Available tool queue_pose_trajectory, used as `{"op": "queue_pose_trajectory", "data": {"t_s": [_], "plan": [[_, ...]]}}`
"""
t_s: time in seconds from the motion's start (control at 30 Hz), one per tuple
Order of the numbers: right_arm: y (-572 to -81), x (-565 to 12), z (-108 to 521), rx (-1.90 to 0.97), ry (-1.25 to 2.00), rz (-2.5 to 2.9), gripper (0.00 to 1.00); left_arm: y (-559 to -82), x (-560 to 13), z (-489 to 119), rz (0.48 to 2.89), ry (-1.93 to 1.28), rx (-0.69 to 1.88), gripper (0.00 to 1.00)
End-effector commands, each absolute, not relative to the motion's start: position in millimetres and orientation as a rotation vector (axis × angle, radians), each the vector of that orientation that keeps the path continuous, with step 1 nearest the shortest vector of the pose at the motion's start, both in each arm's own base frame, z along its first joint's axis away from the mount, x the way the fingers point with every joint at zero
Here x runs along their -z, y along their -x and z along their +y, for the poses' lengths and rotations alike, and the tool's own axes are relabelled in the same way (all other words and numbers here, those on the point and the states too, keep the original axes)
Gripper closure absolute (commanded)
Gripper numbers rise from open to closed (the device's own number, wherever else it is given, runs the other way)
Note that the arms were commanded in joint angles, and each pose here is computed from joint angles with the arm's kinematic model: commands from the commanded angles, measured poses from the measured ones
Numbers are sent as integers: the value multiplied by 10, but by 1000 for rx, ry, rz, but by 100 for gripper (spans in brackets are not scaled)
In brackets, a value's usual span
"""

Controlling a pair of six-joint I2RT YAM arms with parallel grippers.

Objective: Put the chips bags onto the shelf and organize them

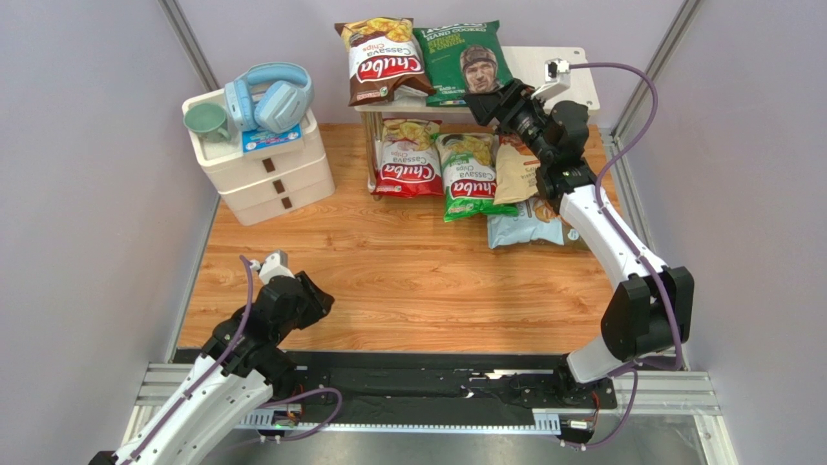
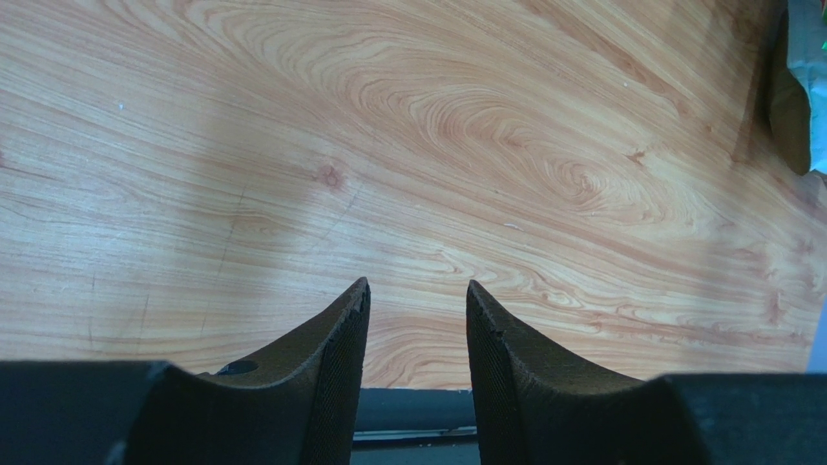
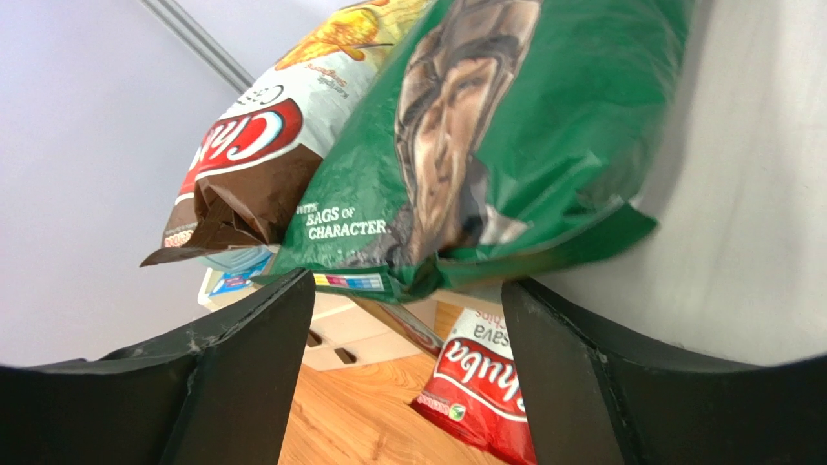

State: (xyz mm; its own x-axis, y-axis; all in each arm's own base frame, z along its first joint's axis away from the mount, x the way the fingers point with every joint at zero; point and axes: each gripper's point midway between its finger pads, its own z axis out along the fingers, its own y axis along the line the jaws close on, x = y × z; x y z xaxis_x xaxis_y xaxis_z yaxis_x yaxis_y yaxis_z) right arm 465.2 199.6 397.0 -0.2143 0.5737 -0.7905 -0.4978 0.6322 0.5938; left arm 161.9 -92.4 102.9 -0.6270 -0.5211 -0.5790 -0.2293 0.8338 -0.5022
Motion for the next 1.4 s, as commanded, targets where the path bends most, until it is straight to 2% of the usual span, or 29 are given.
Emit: {"op": "queue_pose_trajectory", "data": {"t_s": [0.0, 0.23, 0.43, 0.6, 0.73, 0.8, 0.93, 1.07, 1.1, 1.17, 1.2, 1.37], "plan": [[-4527, -3971, 1771, -856, -103, 1528, 21, -1676, -1090, -990, 2236, 511, 526, 53], [-4131, -3927, 1430, -670, -136, 1647, 20, -1731, -1123, -1062, 2232, 472, 547, 53], [-3429, -3554, 1038, -525, -214, 1769, 20, -1895, -1117, -1466, 2297, 260, 647, 48], [-2839, -3110, 588, -347, -337, 1831, 20, -2126, -1302, -2065, 2259, 59, 888, 45], [-2601, -3025, 355, -273, -405, 1786, 20, -2319, -1435, -2564, 2199, -93, 1083, 42], [-2559, -3031, 335, -275, -415, 1781, 20, -2473, -1396, -2776, 2205, -99, 1132, 41], [-2528, -3024, 379, -297, -403, 1805, 20, -2462, -1183, -3206, 2286, -155, 1265, 41], [-2508, -2941, 458, -343, -395, 1833, 20, -2507, -982, -3584, 2262, -196, 1308, 41], [-2499, -2931, 478, -358, -395, 1837, 20, -2506, -795, -3612, 2297, -137, 1333, 40], [-2456, -2885, 513, -380, -388, 1853, 20, -2576, -871, -3743, 2200, -108, 1444, 40], [-2439, -2881, 521, -385, -381, 1857, 20, -2578, -746, -3793, 2231, -73, 1472, 40], [-2337, -2894, 466, -355, -364, 1861, 20, -2713, -663, -3979, 2222, -42, 1491, 40]]}}
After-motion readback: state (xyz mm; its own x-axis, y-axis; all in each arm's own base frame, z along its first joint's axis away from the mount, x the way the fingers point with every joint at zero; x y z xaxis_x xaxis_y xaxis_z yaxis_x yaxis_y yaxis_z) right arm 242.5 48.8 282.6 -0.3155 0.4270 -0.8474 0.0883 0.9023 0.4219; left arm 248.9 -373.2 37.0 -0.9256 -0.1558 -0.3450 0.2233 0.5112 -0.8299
